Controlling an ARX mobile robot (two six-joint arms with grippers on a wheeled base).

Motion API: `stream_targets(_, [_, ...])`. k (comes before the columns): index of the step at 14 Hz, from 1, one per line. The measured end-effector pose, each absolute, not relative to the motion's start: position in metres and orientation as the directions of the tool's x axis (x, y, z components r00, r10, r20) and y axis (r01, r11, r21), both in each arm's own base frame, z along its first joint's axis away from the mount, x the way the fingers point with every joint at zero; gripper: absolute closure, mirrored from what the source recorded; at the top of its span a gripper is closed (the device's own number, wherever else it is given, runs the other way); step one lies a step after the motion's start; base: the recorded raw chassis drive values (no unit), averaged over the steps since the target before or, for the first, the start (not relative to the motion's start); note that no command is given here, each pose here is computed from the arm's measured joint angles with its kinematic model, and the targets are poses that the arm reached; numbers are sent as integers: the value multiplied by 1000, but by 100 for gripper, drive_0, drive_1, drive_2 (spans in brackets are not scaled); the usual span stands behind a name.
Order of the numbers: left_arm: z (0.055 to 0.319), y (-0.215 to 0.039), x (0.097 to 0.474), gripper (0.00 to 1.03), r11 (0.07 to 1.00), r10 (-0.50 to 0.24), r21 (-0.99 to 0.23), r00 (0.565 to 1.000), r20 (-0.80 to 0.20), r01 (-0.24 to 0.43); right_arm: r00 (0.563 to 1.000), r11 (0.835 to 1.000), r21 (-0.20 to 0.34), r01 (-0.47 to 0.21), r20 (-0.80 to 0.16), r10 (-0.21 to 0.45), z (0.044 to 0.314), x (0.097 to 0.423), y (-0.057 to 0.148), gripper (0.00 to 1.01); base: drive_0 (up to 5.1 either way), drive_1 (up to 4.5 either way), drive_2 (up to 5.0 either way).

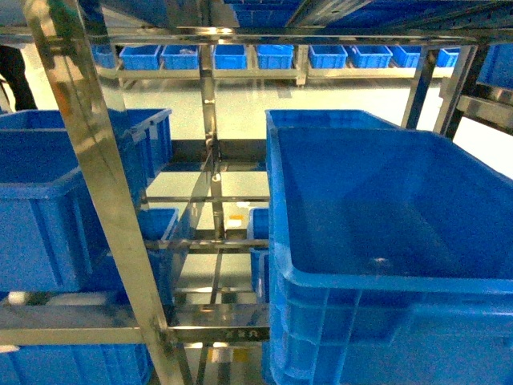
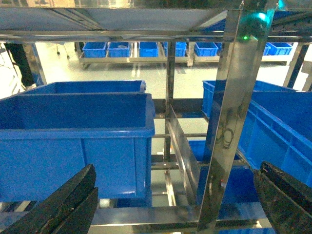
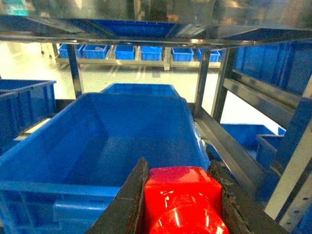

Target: Pick red block from blue box to shelf

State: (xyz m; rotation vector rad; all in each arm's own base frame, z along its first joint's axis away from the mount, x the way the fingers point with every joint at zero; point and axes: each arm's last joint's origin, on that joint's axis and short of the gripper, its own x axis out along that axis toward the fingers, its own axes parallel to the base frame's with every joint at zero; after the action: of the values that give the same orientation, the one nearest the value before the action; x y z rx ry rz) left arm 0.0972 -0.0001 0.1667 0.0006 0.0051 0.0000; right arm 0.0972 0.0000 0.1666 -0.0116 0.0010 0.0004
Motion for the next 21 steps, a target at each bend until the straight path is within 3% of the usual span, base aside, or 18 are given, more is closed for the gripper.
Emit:
stream_targets(10, [168,0,97,5,1000,0,1,1000,6,0,1000,1000,-12,0,4,0,167,97,0,73,2,436,-431])
stream_targets(21, [168,0,97,5,1000,0,1,1000,6,0,1000,1000,-12,0,4,0,167,97,0,73,0,0,0])
